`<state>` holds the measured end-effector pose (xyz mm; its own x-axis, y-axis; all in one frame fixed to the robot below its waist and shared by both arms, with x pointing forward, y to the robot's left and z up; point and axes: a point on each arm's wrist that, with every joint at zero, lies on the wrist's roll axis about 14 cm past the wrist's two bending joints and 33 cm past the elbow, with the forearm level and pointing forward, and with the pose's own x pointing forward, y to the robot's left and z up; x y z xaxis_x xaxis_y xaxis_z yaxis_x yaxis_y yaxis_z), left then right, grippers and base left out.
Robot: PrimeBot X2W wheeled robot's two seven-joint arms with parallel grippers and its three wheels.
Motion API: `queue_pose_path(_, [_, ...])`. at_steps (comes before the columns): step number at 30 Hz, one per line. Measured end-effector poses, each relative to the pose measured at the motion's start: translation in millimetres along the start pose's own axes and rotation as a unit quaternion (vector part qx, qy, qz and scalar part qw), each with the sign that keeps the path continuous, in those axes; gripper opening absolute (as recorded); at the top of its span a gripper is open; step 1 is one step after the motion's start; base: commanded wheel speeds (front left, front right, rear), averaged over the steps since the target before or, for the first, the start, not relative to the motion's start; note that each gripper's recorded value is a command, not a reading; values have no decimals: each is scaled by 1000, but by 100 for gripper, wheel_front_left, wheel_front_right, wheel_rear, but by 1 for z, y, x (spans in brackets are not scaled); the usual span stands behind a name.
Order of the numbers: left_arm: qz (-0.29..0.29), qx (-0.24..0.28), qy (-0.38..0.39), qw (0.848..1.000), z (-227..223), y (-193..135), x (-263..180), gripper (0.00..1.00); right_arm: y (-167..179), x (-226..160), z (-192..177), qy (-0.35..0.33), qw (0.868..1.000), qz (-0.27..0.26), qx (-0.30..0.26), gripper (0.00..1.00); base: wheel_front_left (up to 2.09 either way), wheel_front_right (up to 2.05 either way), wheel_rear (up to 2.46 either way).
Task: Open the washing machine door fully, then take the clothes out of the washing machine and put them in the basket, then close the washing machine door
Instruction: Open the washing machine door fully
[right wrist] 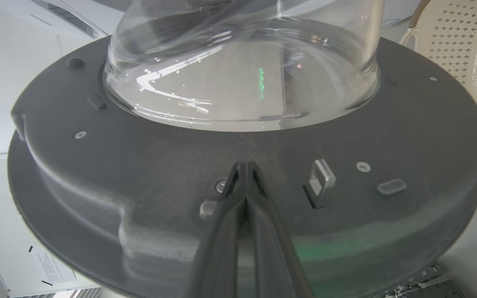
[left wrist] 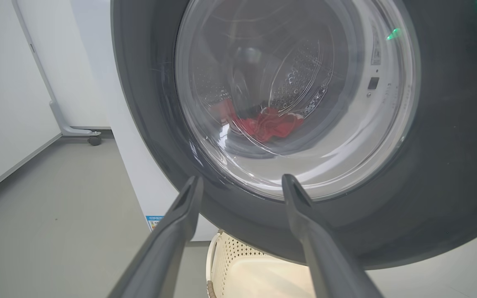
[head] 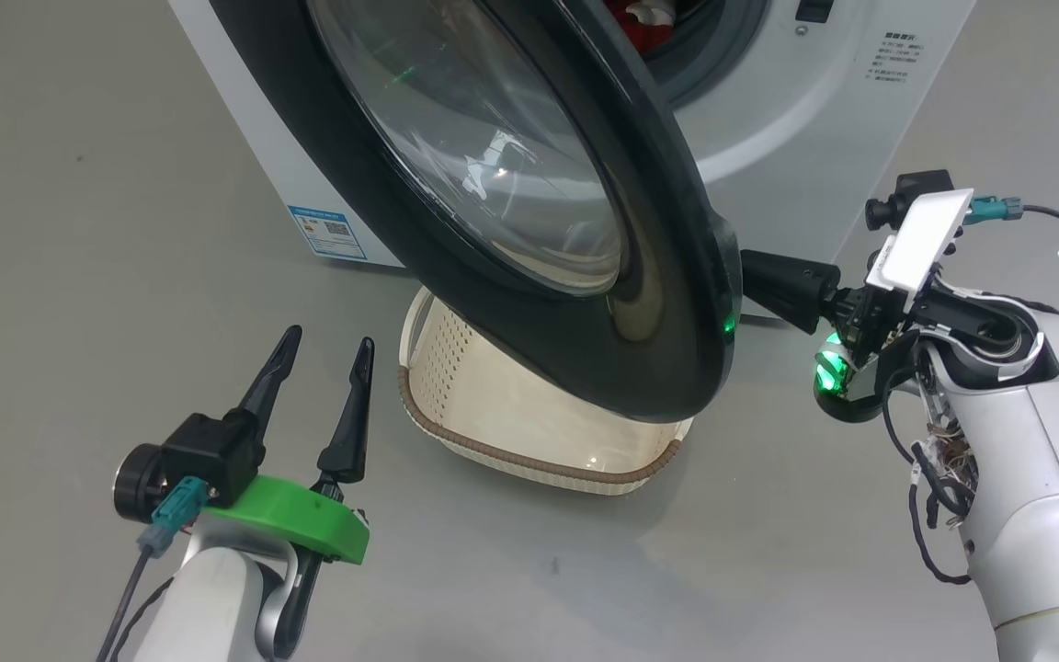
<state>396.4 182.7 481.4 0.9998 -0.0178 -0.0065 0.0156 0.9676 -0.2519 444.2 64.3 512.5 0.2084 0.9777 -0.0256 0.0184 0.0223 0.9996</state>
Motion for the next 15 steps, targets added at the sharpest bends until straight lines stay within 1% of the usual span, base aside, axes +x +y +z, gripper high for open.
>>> queue_pose_path(6, [1, 1, -2, 1000, 2, -1, -10, 100, 3, 6, -19, 17, 1000, 6, 5, 0, 0, 0, 0])
queue_pose_path(10, [0, 1, -6, 1000, 5, -2, -15, 100, 17, 18, -32, 38, 999, 27, -4, 0, 0, 0, 0])
queue_pose_path(15, [4, 2, -7, 1000, 6, 0, -23, 100, 17, 26, -47, 61, 998, 26, -5, 0, 0, 0, 0])
